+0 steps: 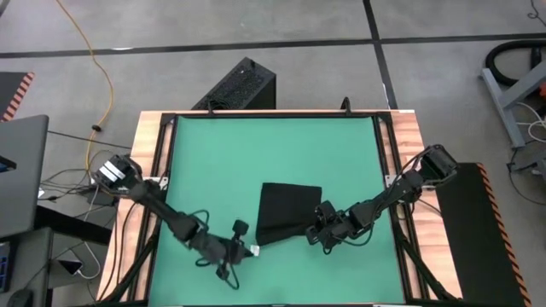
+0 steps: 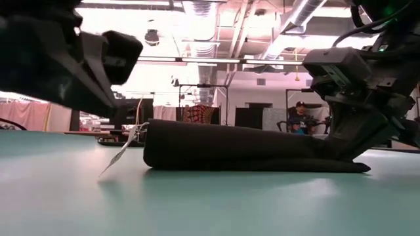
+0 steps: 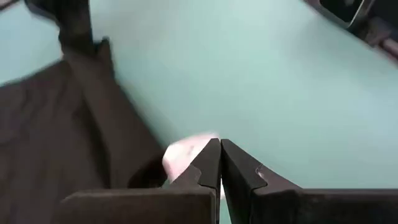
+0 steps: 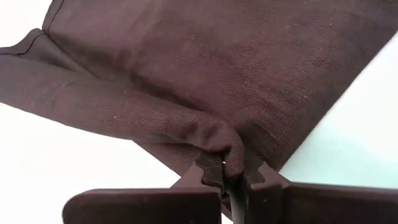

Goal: Roll towel into tight, uniform cylinder
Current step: Roll the black towel

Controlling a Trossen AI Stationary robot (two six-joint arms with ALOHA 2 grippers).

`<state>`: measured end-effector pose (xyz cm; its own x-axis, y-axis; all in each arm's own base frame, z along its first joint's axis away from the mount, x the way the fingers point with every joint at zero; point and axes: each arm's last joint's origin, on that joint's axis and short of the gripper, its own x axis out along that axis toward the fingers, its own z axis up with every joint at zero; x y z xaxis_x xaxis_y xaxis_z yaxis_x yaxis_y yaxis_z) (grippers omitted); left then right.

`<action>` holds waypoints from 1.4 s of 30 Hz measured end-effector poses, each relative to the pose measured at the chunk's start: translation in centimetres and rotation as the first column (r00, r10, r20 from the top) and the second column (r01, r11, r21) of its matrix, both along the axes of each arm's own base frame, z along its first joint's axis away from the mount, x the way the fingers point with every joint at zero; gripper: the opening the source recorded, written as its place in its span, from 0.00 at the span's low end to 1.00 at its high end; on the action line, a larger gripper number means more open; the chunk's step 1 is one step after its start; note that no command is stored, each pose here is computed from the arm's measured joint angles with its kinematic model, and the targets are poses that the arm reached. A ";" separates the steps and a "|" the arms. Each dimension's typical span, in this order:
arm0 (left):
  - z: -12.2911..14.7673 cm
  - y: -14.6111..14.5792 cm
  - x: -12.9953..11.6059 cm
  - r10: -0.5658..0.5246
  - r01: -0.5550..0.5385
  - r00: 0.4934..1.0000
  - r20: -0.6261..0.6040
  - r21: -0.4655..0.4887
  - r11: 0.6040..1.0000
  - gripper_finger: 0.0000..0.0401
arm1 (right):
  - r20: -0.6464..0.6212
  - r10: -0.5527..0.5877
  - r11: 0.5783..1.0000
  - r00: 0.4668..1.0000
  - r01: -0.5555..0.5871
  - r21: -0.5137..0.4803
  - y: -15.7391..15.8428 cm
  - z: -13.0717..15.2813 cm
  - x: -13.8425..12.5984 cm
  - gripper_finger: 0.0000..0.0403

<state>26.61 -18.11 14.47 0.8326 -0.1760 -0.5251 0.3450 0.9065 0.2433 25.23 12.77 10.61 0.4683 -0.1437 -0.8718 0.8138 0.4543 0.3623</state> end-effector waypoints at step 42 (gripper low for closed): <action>-1.8 1.0 5.2 0.262 -0.236 0.965 -0.015 0.389 0.890 0.00 | 0.020 0.044 0.997 0.999 -0.042 -0.064 0.8 0.0 -0.5 0.04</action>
<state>31.79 -17.15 12.66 0.7844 0.2573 -0.5643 0.1469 0.8070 0.5720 24.77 13.56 10.61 0.4935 -0.1780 -0.8514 0.7855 0.5114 0.3484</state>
